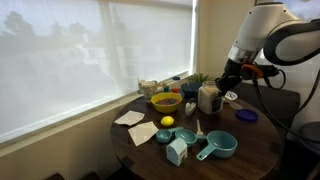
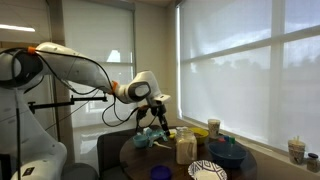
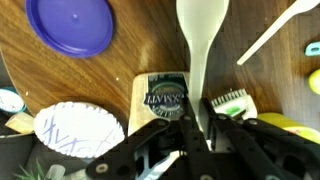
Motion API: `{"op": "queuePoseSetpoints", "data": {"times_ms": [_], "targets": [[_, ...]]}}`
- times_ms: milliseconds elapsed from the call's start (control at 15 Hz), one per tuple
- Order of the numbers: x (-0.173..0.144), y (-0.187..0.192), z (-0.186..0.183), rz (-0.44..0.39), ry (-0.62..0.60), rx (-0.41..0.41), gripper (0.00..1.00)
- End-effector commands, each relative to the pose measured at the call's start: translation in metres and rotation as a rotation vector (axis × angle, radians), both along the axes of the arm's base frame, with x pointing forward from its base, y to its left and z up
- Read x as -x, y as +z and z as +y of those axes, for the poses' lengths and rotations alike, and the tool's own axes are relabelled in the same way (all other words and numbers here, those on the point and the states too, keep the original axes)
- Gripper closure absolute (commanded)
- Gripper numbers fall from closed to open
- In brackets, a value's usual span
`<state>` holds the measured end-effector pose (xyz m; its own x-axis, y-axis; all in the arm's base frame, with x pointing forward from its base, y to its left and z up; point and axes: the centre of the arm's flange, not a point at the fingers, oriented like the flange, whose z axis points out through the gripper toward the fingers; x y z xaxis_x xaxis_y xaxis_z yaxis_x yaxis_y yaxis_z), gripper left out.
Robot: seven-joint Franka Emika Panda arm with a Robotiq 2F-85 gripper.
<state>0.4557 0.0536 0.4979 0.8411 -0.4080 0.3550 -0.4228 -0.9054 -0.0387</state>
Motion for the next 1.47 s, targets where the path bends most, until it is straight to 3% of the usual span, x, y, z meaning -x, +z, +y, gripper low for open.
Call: {"op": "queuePoseSetpoints", "data": {"times_ms": [0, 400, 667, 800, 1133, 1400], "targets": [[-0.006, 0.055, -0.004, -0.132, 0.012, 0.096, 0.97], [-0.013, 0.101, 0.002, -0.263, 0.033, 0.159, 0.97], [-0.026, 0.092, -0.011, -0.395, 0.059, 0.355, 0.97], [-0.032, 0.085, -0.016, -0.439, 0.034, 0.412, 0.97], [-0.04, 0.054, -0.023, -0.487, -0.063, 0.453, 0.97], [-0.046, 0.039, -0.022, -0.542, -0.135, 0.437, 0.97]]}}
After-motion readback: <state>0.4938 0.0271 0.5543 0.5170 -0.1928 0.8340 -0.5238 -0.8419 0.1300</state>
